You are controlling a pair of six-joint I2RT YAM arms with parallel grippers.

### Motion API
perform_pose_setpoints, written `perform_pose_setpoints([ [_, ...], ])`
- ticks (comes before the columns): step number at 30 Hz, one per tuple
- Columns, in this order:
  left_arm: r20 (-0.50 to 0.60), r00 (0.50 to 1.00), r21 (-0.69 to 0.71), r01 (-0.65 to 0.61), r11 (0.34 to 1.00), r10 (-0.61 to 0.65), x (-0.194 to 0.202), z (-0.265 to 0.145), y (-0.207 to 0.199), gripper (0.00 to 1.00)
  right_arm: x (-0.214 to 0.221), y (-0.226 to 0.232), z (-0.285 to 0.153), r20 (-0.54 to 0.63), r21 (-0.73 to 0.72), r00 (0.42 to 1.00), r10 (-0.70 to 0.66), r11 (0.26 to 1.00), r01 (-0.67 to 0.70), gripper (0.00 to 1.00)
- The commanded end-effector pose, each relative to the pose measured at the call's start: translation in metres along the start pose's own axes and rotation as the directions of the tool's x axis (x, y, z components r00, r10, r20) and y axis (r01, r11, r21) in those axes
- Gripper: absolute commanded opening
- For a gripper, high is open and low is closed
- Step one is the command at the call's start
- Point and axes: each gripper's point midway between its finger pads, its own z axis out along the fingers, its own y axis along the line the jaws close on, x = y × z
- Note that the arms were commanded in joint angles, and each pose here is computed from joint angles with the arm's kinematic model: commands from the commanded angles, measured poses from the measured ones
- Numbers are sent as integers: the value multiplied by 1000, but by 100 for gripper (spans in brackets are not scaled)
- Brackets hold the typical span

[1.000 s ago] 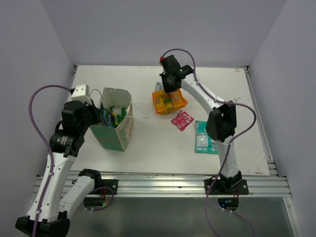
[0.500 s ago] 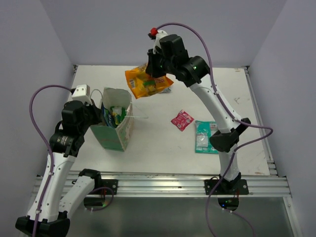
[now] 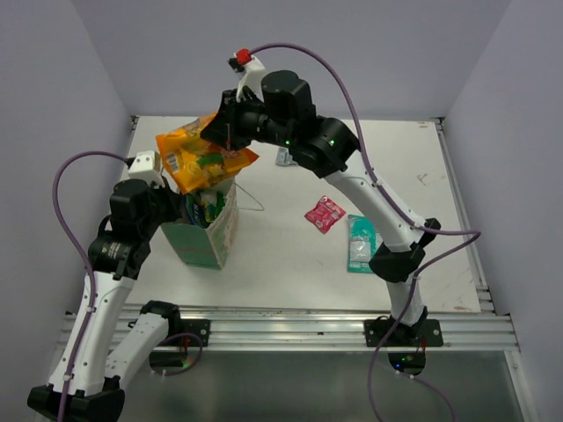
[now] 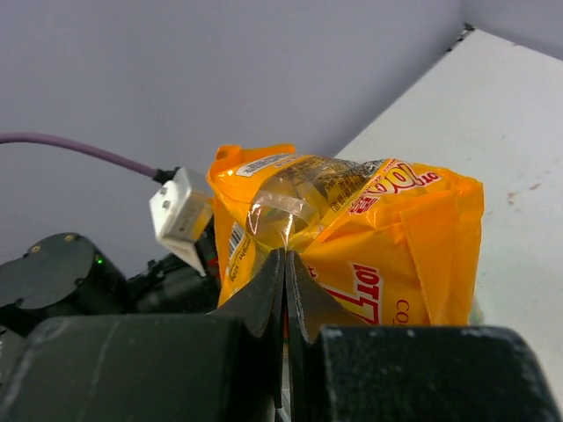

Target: Place the snacks into the paper bag

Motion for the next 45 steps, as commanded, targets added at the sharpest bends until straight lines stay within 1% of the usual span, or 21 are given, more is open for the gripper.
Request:
perform_pose_setpoints([
  [1,4,1000,8,-20,1000,20,-1,-4,-1,0,-15,43,7,75,-159,997,28,987,-16,0],
  [4,5,1000,3,-20,1000,20,0,-5,0,0,18,42,26,-9,-165,1000,26,986,-27,0],
  [8,14,1000,-4,-14,1000,15,-1,-8,2,0,75,19,62,-134,-133,991,22,990,-40,0],
  [15,20,1000,-10,-12,1000,13,-1,-10,4,0,111,-6,82,-214,-73,977,-6,997,-10,1],
  [17,20,1000,-9,-12,1000,13,-1,-10,3,0,109,-5,77,-220,-67,975,-16,998,1,19],
  [18,20,1000,-9,-14,1000,14,-1,-10,3,0,98,-4,72,-193,-53,981,-30,998,20,37],
  [20,19,1000,-8,-14,1000,14,-1,-9,3,0,69,1,57,-129,-42,989,-67,997,62,55],
  [21,16,1000,-7,-14,1000,14,0,-9,3,0,53,-1,48,-86,-3,993,-82,997,82,68],
  [22,15,1000,-4,-14,1000,14,0,-8,2,0,27,8,29,-28,1,995,-98,995,98,70],
  [25,13,1000,6,-15,1000,15,2,-7,0,0,-20,0,-19,83,76,990,-117,991,110,74],
  [26,15,1000,7,-14,1000,14,1,-6,0,0,-30,-14,-31,105,124,987,-119,987,105,74],
  [30,7,1000,15,-15,1000,15,3,-3,-1,0,-22,-82,-76,45,370,987,-154,920,127,76],
  [31,4,1000,15,-17,1000,16,4,-3,-1,0,12,-119,-78,-53,474,989,-139,868,147,76],
  [33,3,1000,18,-17,1000,17,4,-2,-1,0,32,-153,-106,-93,584,989,-118,797,150,76],
  [34,1,1000,19,-17,1000,17,5,-2,-2,0,80,-184,-111,-205,638,977,-62,748,182,76],
  [35,1,1000,19,-15,1000,15,5,-2,-2,0,88,-198,-129,-192,694,981,-29,702,156,76],
  [36,0,1000,19,-15,1000,15,6,-2,-2,0,108,-209,-136,-219,719,976,3,676,160,76],
  [37,2,1000,18,-15,1000,15,5,-2,-1,0,153,-231,-147,-295,753,953,64,630,190,76],
  [39,-2,1000,14,-15,1000,15,6,-2,-1,0,183,-248,-164,-280,806,949,145,572,150,75],
  [40,-5,1000,12,-14,1000,14,6,-2,0,0,215,-262,-174,-317,825,929,192,539,170,75],
  [45,-5,1000,12,-22,1000,22,4,-2,-1,0,284,-292,-200,-285,898,890,355,425,118,75],
])
